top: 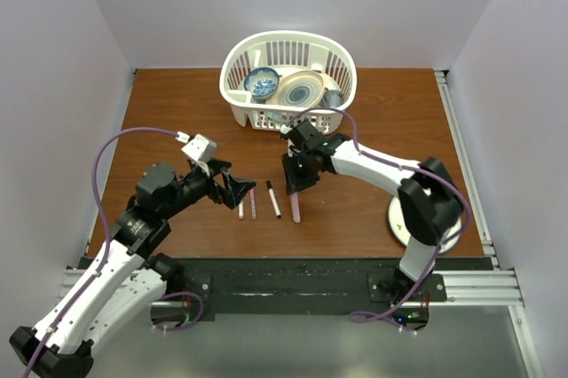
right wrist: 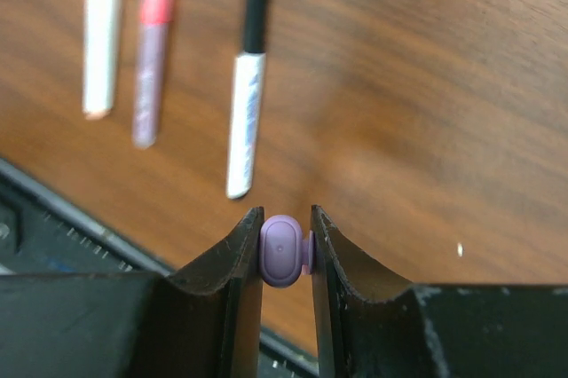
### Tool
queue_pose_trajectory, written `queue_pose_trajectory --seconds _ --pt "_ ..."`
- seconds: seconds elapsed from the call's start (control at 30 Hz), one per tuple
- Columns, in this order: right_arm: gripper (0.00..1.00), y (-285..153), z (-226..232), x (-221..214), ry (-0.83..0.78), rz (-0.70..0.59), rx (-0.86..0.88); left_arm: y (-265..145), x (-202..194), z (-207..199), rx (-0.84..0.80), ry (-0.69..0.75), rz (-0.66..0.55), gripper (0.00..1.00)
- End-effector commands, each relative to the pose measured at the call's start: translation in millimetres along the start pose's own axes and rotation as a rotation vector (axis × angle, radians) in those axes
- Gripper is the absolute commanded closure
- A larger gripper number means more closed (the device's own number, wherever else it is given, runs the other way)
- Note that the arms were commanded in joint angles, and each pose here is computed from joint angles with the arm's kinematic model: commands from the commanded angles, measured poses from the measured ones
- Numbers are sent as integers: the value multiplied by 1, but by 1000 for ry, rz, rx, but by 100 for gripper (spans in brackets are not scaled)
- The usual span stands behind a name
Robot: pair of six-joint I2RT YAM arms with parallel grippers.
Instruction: Insert the pens into the pen caps
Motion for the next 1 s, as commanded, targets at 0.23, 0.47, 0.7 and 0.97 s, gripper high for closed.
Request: queue_pose_trajectory --seconds 0.23,0.47,0.7,0.97 --pt "68 35 -27 39 140 -57 -128 -2 -5 22 147 15 -12 0" --pt "25 -8 -25 47 150 -145 -156 -6 -3 27 195 6 -41 0" --pt "1 -105 -10 24 91 -354 4 -10 -1 18 132 36 -70 0" --pt "1 -226 -17 -17 161 -738 143 -22 12 4 58 89 -157 0"
Point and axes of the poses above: each gripper's point midway between its finger pads, its own y axis out along the fingers, its own z axis along the line the jaws close on, x = y × z, the point moved 4 cm from there along -y, back along the fingers, and after that the axes turned 6 degrees about y, right-handed, at the moved point
